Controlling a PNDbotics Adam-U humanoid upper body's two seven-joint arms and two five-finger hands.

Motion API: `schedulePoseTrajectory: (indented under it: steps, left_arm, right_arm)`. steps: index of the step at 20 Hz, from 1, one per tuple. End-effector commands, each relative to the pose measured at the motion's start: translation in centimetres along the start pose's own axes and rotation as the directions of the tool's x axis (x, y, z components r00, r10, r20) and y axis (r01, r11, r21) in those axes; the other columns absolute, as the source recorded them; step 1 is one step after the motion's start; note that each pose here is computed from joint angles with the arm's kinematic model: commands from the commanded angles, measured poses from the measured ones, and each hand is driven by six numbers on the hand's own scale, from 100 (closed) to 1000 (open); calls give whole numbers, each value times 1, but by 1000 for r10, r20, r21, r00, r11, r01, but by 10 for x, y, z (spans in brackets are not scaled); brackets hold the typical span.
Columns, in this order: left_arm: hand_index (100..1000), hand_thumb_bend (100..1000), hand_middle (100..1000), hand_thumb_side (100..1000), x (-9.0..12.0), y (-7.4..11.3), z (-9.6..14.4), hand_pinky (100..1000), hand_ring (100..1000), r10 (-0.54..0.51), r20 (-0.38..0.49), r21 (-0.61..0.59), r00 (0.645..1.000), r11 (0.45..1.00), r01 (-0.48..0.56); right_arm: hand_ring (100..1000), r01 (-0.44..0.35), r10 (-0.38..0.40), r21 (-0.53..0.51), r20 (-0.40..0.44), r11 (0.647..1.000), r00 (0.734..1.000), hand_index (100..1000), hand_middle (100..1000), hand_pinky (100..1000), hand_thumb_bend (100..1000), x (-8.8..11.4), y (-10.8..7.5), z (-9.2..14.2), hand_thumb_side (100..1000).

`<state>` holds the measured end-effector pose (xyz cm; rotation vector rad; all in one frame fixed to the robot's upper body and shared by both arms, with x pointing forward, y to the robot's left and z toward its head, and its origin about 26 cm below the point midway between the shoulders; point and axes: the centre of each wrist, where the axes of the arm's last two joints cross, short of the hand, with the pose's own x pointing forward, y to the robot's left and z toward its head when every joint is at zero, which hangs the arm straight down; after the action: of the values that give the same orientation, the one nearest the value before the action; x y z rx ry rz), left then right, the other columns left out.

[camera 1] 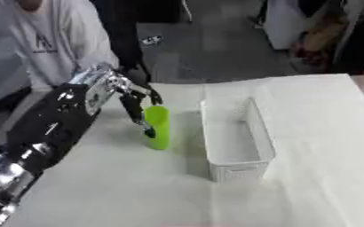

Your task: Pick up objects on the table and place them in the box.

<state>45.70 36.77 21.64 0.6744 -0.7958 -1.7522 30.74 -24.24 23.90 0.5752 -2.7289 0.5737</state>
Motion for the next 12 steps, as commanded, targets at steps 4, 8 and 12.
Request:
schedulePoseTrajectory:
  steps: [4, 8, 12]
  left_arm:
    - [995, 921, 895, 595, -4, 13, 9, 447, 505, -41, -9, -20, 999, 999, 41]
    - [997, 919, 882, 593, -5, 11, 6, 431, 493, -44, -27, -32, 999, 999, 43]
    - [994, 913, 871, 591, -4, 10, 4, 417, 483, -51, -31, -43, 998, 998, 50]
  right_arm:
    - [454, -4, 3, 9, 24, 1000, 1000, 670, 539, 305, 162, 4, -2, -7, 619]
    - [454, -2, 2, 9, 26, 1000, 1000, 670, 538, 305, 161, 4, -2, -8, 619]
    - [454, -1, 1, 9, 28, 1000, 1000, 670, 538, 305, 161, 4, -2, -8, 619]
